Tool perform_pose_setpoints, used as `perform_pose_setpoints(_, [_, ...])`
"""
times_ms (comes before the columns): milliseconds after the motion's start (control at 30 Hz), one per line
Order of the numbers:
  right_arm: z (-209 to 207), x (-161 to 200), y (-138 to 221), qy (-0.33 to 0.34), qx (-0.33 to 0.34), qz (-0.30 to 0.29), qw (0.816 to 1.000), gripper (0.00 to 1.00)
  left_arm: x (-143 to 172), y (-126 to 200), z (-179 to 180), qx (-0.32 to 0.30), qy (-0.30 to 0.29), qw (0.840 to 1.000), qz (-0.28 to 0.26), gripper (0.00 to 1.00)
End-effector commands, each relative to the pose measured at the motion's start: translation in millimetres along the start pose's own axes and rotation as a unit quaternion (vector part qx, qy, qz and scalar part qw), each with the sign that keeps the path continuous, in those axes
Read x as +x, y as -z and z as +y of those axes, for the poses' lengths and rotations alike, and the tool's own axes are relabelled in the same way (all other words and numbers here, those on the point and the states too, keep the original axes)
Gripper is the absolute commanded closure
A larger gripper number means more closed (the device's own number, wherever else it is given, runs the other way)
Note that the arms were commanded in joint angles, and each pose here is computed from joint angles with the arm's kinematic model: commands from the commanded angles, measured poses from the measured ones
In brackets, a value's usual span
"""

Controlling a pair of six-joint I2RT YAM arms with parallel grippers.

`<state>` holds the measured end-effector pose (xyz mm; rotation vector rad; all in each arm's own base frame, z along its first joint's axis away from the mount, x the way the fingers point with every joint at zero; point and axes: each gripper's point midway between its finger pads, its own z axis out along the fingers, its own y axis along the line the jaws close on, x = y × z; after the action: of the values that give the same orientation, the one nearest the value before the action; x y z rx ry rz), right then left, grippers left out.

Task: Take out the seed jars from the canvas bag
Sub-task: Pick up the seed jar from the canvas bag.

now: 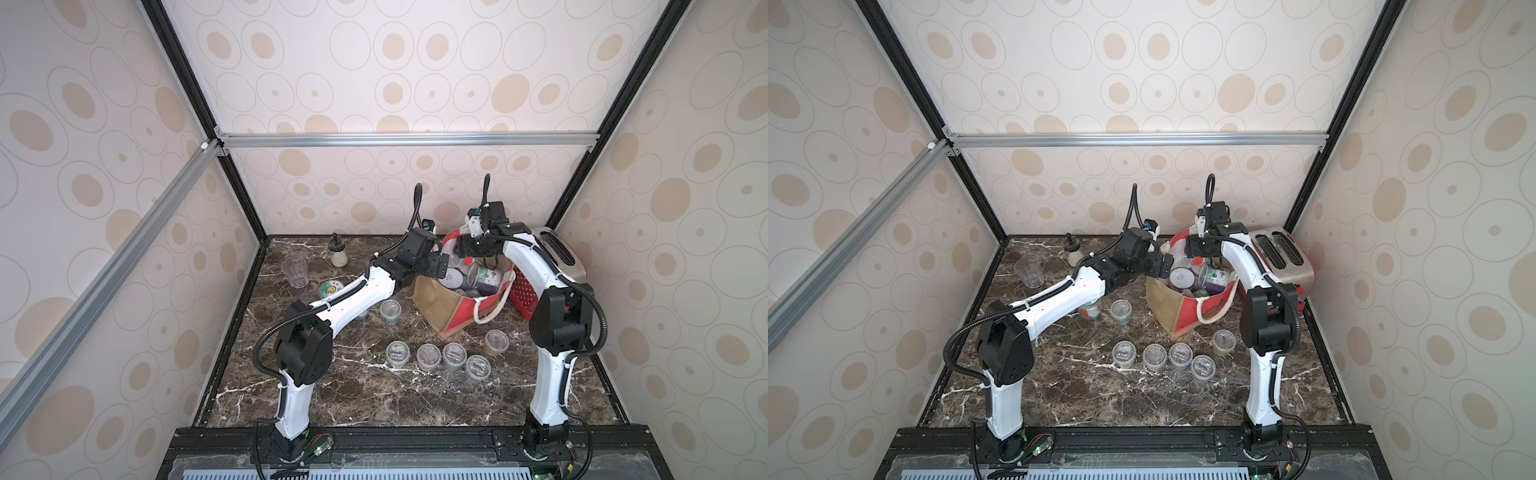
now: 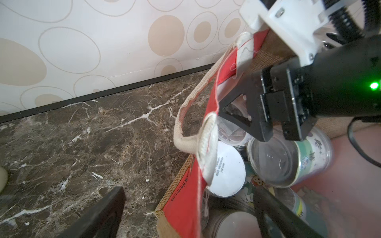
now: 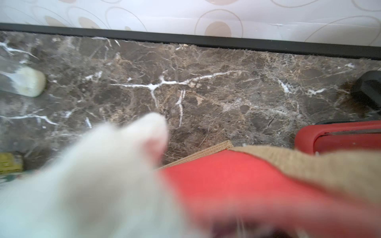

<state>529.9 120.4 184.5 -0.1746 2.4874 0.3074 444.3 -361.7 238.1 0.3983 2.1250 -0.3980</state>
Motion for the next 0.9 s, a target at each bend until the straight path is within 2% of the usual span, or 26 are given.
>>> perform_pose_setpoints(0, [14.6, -17.4, 47.7, -0.013, -0.024, -0.037, 0.999, 0.38, -27.5, 33.7, 2.1, -0.002, 0.012, 0.999, -0.043, 0.02])
perform_pose_setpoints(267, [52.4, -23.3, 126.4, -0.048, -0.105, -0.087, 0.989, 0.38, -52.4, 112.3, 28.4, -0.032, 0.049, 0.99, -0.126, 0.02])
perform_pose_setpoints(467, [108.1, -8.4, 173.9, -0.081, -0.248, -0.084, 0.962, 0.39, -41.7, 179.1, 65.0, -0.073, 0.075, 0.98, -0.172, 0.02])
perform_pose_setpoints(600, [151.5, 11.8, 183.2, -0.076, -0.307, -0.06, 0.947, 0.38, -29.8, 220.1, 90.3, -0.095, 0.096, 0.971, -0.196, 0.01])
perform_pose_setpoints(700, [197.8, 39.3, 183.2, -0.044, -0.338, -0.021, 0.94, 0.38, -24.1, 248.0, 106.9, -0.105, 0.111, 0.965, -0.212, 0.02])
perform_pose_setpoints(867, [255.5, 87.3, 163.9, -0.02, -0.362, 0.036, 0.931, 0.38, -18.1, 280.8, 126.6, -0.112, 0.131, 0.956, -0.236, 0.02])
